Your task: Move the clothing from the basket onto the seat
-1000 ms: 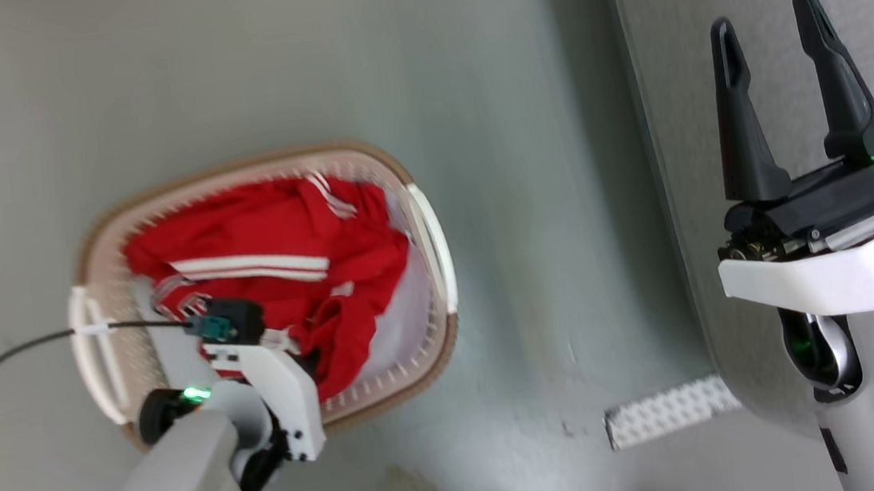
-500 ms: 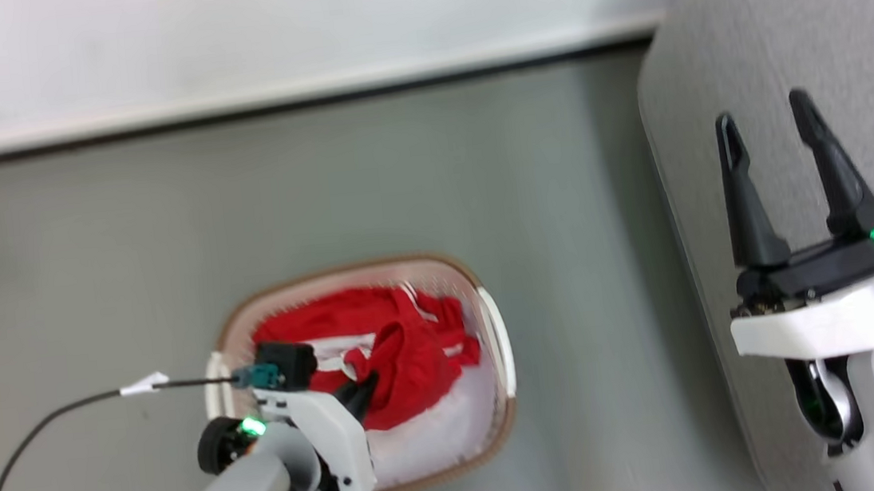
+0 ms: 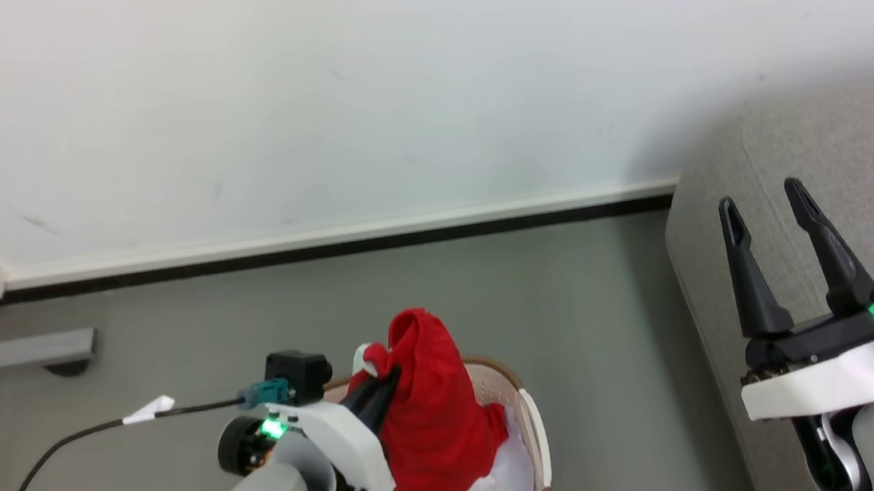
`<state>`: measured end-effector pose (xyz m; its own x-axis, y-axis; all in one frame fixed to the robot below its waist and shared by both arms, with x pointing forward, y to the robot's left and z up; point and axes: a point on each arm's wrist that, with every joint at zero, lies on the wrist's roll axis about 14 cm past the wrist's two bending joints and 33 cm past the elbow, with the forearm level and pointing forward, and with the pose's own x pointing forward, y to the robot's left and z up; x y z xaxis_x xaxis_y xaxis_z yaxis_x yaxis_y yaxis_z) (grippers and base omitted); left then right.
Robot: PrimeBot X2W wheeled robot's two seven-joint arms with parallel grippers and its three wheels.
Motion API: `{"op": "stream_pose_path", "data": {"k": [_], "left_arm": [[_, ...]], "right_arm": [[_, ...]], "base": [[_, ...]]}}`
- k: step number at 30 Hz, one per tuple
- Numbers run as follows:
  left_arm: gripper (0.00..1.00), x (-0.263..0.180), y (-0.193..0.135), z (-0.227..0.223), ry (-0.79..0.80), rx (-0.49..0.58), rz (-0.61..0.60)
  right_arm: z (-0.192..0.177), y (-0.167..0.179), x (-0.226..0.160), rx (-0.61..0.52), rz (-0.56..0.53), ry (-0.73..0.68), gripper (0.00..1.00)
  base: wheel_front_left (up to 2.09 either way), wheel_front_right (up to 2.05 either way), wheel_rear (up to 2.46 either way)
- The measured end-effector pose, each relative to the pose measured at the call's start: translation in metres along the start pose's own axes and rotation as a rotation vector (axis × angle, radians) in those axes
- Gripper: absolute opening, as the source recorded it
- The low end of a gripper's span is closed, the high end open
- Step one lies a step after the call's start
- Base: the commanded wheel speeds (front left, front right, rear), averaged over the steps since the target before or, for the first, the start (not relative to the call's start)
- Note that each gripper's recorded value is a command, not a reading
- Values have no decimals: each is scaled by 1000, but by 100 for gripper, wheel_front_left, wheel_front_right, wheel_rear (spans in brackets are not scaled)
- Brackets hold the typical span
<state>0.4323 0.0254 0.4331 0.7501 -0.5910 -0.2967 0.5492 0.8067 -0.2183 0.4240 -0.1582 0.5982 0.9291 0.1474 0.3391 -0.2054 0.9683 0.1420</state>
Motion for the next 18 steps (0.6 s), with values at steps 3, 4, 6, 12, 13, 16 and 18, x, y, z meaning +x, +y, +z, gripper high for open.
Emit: {"op": "stream_pose_path", "data": {"k": [3, 4, 6, 12, 13, 16, 18], "left_arm": [[0, -5, -5, 30, -86, 19, -1], [0, -8, -6, 41, -118, 27, 0], [0, -12, -9, 67, -191, 44, 2], [0, -32, -20, 128, -385, 102, -8], [0, -36, -23, 136, -413, 108, -14], [0, -45, -30, 156, -476, 130, -27], [0, -51, -33, 164, -504, 139, -32]], "right_arm": [[4, 5, -7, 8, 7, -3, 100], [4, 8, -9, 13, 11, -3, 100], [6, 12, -12, 20, 20, -3, 100], [7, 22, -20, 43, 33, -3, 100], [8, 22, -20, 47, 32, -4, 100], [2, 26, -25, 57, 37, 14, 100], [0, 31, -26, 69, 46, 21, 100]], "base": [[0, 0, 0], [0, 0, 0], [0, 0, 0], [0, 0, 0], [0, 0, 0], [0, 0, 0], [0, 0, 0]]}}
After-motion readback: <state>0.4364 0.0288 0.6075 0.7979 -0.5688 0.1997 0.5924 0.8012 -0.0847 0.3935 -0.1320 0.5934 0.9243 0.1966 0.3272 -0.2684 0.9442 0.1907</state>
